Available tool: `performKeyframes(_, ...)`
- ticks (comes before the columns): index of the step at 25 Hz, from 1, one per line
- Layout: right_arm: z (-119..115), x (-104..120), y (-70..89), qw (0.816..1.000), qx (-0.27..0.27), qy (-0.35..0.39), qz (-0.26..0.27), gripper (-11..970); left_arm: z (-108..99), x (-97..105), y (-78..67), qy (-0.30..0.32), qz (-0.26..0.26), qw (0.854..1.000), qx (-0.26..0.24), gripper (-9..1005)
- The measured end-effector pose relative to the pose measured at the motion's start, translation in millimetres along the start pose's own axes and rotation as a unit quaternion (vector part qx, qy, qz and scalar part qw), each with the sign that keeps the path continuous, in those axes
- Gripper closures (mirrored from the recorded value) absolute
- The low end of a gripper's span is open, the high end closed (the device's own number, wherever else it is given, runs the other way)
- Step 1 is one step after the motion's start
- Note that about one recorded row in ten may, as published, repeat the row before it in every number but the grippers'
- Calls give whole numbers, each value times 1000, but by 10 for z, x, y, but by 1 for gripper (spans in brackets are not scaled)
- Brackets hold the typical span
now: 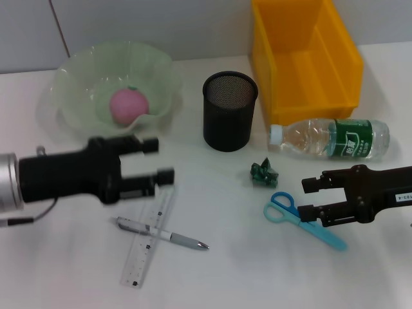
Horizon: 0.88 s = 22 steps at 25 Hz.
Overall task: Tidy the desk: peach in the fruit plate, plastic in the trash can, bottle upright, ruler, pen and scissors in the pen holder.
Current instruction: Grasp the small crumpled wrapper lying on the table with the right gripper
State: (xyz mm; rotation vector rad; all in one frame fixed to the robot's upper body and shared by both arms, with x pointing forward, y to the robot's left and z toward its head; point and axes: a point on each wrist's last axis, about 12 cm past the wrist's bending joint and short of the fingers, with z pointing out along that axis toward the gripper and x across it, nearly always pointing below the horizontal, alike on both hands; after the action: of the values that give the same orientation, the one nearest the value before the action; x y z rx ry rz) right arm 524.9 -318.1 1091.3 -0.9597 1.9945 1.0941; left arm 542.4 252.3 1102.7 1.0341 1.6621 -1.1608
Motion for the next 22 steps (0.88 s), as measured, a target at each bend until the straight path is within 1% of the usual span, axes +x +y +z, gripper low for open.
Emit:
performKeyframes(1, 0, 0, 0, 1000, 0, 0, 0, 196, 0, 0, 0, 0, 0, 1000, 0, 265)
performKeyframes(3, 0, -6, 0, 1000, -1, 1, -1, 197, 19, 18, -48, 11, 2, 1000, 23, 266)
performKeyframes(5, 2, -10, 1, 1000, -2, 2, -2, 197, 55, 67, -83, 26, 5, 999, 35, 266)
performKeyframes(13, -6, -22, 0, 1000, -1, 4, -6, 197, 85, 124, -87, 43, 4, 999, 33, 268)
performKeyframes(16, -11, -65, 4, 1000, -1, 4, -13, 197, 83, 148, -82, 55, 11, 998, 30, 269)
performKeyframes(18, -20, -215, 23, 1000, -1, 8, -19, 197, 89, 159, -61, 73, 21, 997, 23, 269)
performKeyframes(19, -11, -359, 43, 999, -3, 23, -24, 197, 92, 160, -56, 78, 25, 996, 20, 269)
performKeyframes(20, -11, -359, 43, 999, -3, 23, -24, 197, 96, 160, -53, 80, 29, 996, 17, 269)
performKeyframes(22, 30, -546, 85, 997, -11, 61, -37, 197, 96, 164, -52, 82, 31, 996, 16, 270)
